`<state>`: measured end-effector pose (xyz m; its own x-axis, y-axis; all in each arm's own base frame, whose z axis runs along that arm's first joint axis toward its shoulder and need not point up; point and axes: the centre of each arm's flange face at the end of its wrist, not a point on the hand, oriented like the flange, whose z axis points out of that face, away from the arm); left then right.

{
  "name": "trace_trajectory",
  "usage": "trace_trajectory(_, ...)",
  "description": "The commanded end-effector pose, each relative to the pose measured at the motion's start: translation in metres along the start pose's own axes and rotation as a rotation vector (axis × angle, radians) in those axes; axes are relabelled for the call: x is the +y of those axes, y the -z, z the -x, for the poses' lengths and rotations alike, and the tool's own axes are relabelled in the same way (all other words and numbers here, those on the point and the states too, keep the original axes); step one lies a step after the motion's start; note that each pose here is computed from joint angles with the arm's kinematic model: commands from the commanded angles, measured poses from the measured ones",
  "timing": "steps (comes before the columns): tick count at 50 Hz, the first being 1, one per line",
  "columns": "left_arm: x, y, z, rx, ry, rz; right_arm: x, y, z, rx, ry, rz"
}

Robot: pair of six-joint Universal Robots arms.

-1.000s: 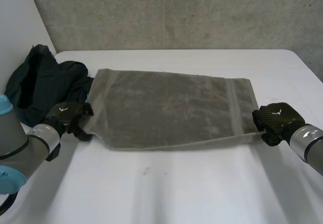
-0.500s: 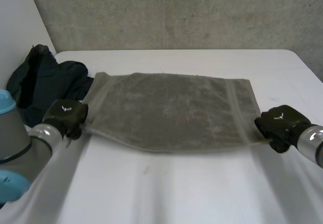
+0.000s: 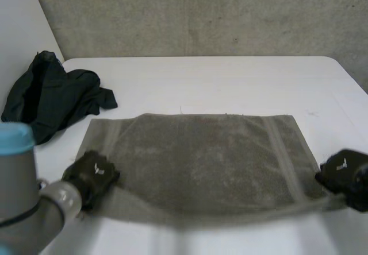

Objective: Fold the laundry.

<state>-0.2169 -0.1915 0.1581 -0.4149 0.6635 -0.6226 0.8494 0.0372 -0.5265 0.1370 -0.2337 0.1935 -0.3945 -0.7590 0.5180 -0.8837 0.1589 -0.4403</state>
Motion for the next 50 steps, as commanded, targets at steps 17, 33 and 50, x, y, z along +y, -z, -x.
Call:
trace_trajectory(17, -0.042, -0.175, 0.068, -0.411, -0.024, -0.226, -0.073, -0.139, -0.063, 0.48, 0.029, -0.274)
trace_trajectory(33, -0.043, -0.199, 0.058, -0.463, -0.101, -0.338, -0.087, -0.19, -0.079, 0.625, 0.0, -0.29)
trace_trajectory(50, -0.059, -0.109, 0.073, -0.38, 0.018, -0.412, -0.106, -0.099, -0.081, 0.58, -0.133, -0.386)
